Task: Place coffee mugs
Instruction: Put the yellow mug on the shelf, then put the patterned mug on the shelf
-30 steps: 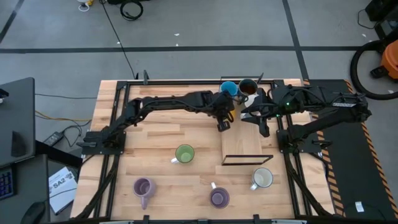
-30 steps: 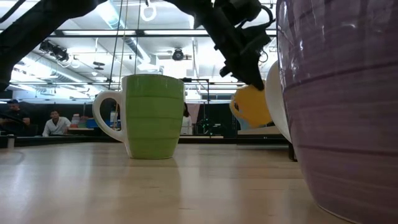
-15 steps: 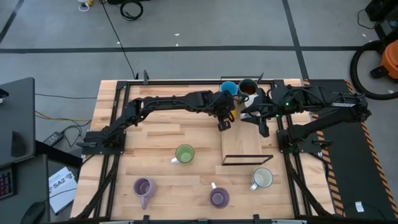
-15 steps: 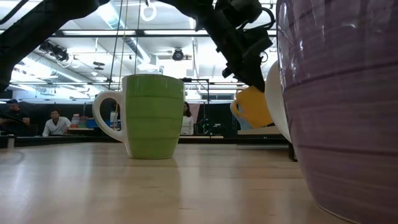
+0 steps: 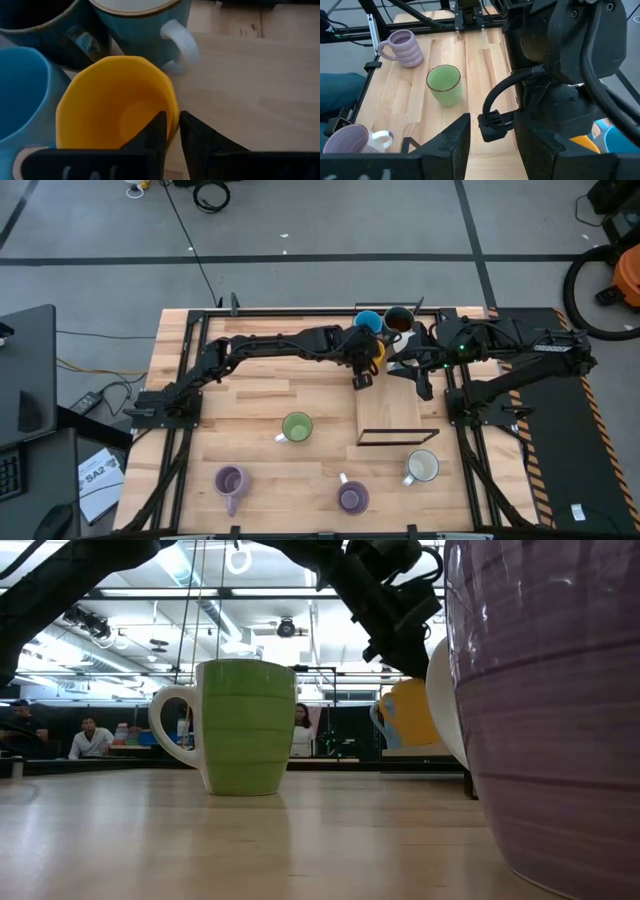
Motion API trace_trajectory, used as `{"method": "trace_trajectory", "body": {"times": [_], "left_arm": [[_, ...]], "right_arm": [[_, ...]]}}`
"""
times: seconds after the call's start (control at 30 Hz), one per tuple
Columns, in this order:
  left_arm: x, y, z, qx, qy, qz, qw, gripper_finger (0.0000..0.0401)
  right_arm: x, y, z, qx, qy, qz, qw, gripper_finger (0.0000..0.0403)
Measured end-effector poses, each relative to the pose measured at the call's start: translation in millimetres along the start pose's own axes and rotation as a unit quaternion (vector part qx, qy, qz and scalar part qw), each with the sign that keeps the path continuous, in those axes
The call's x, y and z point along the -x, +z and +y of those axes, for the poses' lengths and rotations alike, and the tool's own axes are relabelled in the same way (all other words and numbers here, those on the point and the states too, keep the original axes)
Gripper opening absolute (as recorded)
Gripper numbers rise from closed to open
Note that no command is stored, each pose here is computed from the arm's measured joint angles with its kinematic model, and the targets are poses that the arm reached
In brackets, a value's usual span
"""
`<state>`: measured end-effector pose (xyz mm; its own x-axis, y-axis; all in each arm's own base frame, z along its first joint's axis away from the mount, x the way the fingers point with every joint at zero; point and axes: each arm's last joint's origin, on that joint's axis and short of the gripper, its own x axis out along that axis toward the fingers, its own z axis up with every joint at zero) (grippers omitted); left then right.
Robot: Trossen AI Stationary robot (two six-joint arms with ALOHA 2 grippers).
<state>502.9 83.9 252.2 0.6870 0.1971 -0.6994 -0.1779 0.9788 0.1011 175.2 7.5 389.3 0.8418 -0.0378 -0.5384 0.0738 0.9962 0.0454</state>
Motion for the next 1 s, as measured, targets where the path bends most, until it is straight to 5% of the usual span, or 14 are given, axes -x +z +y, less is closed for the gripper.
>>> {"method": "trace_trajectory", "body": {"times": [0.5,0.8,1.0], "left_arm": [[0.0,3.3,0.4,-0.002,0.001,-0.017,1.0,0.0062],[1.7,5.3,0.6,-0.014,0.002,-0.025,1.0,0.0121],[28.3,18.5,-0.2,-0.021,-0.001,-0.024,0.999,0.0132]], "right_arm": [[0.0,0.0,0.0,0.0,0.0,0.0,1.0,0.0158],[0.1,-0.4,2.7,-0.011,0.008,0.001,1.0,0.0158],[2.2,-1.2,18.5,-0.02,0.047,-0.001,0.999,0.0158]]}}
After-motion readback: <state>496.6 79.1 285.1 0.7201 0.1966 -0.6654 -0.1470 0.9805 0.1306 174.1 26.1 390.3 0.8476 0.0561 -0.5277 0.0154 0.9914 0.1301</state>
